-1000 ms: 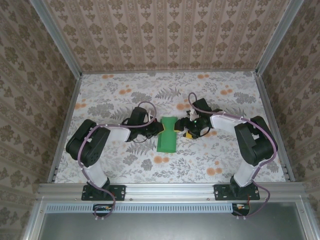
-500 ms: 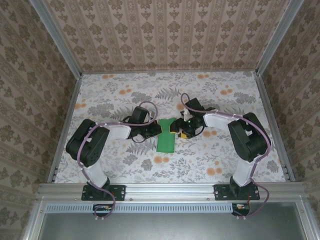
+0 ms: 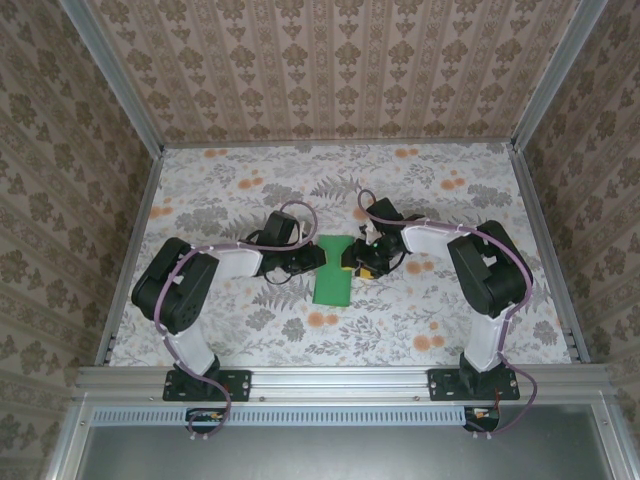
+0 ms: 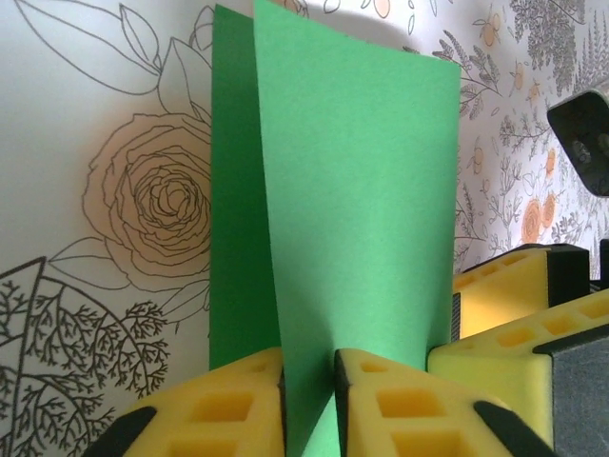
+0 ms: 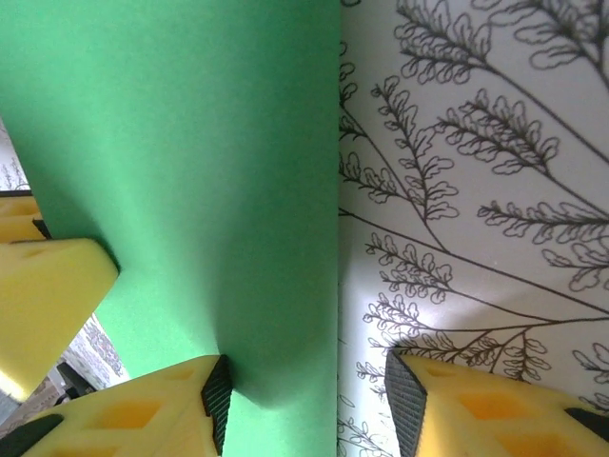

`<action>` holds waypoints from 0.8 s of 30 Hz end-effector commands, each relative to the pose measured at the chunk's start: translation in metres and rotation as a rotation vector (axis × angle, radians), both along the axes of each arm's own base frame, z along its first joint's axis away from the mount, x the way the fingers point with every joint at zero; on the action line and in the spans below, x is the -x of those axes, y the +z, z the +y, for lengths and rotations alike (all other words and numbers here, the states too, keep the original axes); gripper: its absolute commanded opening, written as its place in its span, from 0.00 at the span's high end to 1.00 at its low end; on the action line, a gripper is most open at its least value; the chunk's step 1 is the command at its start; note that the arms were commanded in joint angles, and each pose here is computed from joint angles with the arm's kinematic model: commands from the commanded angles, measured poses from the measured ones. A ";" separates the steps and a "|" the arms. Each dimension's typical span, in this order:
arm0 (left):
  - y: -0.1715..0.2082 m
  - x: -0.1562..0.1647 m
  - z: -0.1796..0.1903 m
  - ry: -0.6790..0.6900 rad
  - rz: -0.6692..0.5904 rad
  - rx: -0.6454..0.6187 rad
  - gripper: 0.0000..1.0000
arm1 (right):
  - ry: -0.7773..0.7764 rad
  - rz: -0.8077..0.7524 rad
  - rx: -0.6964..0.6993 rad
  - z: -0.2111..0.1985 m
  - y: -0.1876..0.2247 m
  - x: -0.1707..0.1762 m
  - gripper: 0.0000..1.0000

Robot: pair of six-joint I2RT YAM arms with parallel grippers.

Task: Fold a paper plane with a square sheet of paper (pick it up from the middle)
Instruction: Fold a square sheet of paper at the center of the table.

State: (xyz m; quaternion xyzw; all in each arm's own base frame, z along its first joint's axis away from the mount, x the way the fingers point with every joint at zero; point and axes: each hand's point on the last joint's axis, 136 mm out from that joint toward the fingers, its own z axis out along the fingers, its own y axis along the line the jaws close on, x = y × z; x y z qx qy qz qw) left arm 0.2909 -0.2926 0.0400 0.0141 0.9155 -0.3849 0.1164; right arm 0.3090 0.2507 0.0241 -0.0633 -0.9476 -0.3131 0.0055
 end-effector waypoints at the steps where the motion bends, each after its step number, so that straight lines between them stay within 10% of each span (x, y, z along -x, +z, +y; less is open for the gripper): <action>1: 0.019 -0.004 0.002 0.013 -0.024 -0.032 0.70 | -0.029 0.046 0.119 -0.015 -0.028 0.005 0.50; 16: 0.056 -0.012 0.063 0.139 -0.094 -0.203 0.00 | -0.053 0.145 0.400 -0.057 -0.073 0.026 0.54; 24: 0.062 -0.016 0.065 0.117 -0.147 -0.208 0.00 | -0.087 0.211 0.512 -0.074 -0.093 0.040 0.54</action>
